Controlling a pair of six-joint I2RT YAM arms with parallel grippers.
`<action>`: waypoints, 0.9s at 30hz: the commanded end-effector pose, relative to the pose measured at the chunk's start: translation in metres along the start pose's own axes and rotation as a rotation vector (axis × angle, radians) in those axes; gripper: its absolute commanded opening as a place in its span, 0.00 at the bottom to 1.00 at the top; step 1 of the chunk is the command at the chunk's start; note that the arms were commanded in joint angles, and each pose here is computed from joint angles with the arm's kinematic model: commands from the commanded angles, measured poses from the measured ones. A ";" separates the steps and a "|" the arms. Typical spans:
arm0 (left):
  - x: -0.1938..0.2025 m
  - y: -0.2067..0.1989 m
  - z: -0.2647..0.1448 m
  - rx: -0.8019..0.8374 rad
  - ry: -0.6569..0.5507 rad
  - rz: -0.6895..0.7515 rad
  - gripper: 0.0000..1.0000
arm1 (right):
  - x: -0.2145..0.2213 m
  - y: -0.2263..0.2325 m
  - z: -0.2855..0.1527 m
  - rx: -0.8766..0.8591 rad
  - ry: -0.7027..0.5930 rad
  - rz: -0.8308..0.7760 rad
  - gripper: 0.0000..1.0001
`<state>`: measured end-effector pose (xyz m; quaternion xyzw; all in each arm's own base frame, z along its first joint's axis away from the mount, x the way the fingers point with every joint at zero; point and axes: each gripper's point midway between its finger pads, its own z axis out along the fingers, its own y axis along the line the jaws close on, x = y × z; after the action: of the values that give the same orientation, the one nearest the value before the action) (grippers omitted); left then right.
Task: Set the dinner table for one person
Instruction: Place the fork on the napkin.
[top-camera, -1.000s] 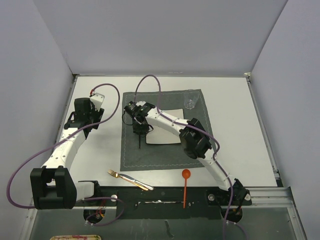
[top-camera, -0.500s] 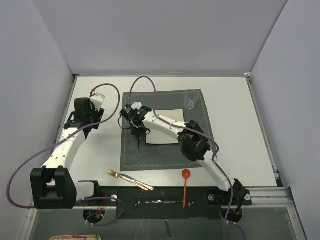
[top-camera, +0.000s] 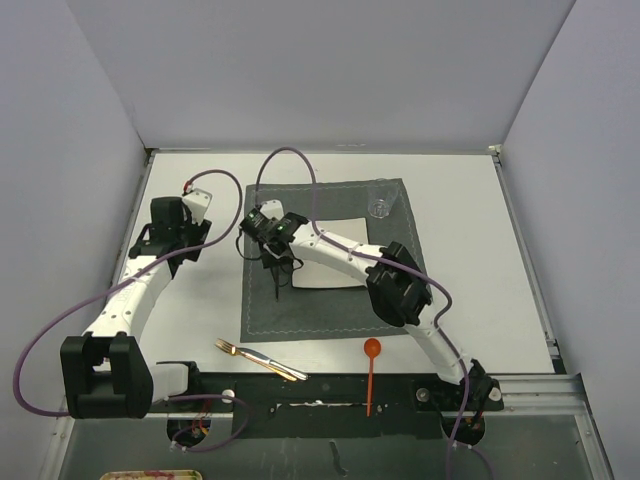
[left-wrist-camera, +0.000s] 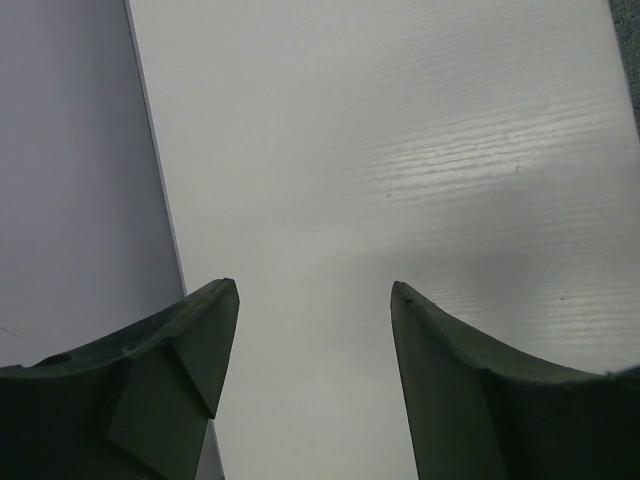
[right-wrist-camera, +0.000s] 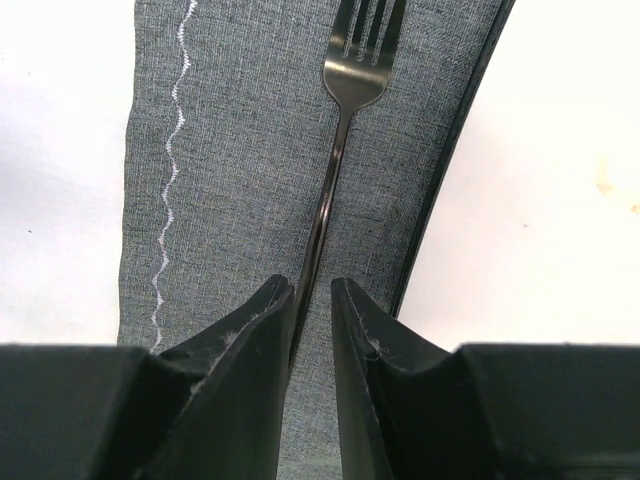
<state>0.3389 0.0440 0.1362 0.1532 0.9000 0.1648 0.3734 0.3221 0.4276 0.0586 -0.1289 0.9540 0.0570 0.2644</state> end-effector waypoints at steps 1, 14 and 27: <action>-0.034 0.013 -0.017 -0.027 -0.093 -0.005 0.61 | -0.033 0.005 -0.032 -0.055 -0.104 0.032 0.23; -0.049 -0.067 -0.061 0.292 -0.137 0.040 0.54 | -0.080 -0.035 -0.086 -0.113 -0.289 -0.102 0.00; 0.000 -0.162 -0.136 0.783 -0.203 0.375 0.55 | -0.121 -0.200 -0.126 -0.230 -0.347 -0.162 0.04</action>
<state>0.2570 -0.0997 0.1460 0.3546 0.8710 -0.0901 0.3280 0.4134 0.2737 0.2233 -0.1780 0.8788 0.1164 0.4272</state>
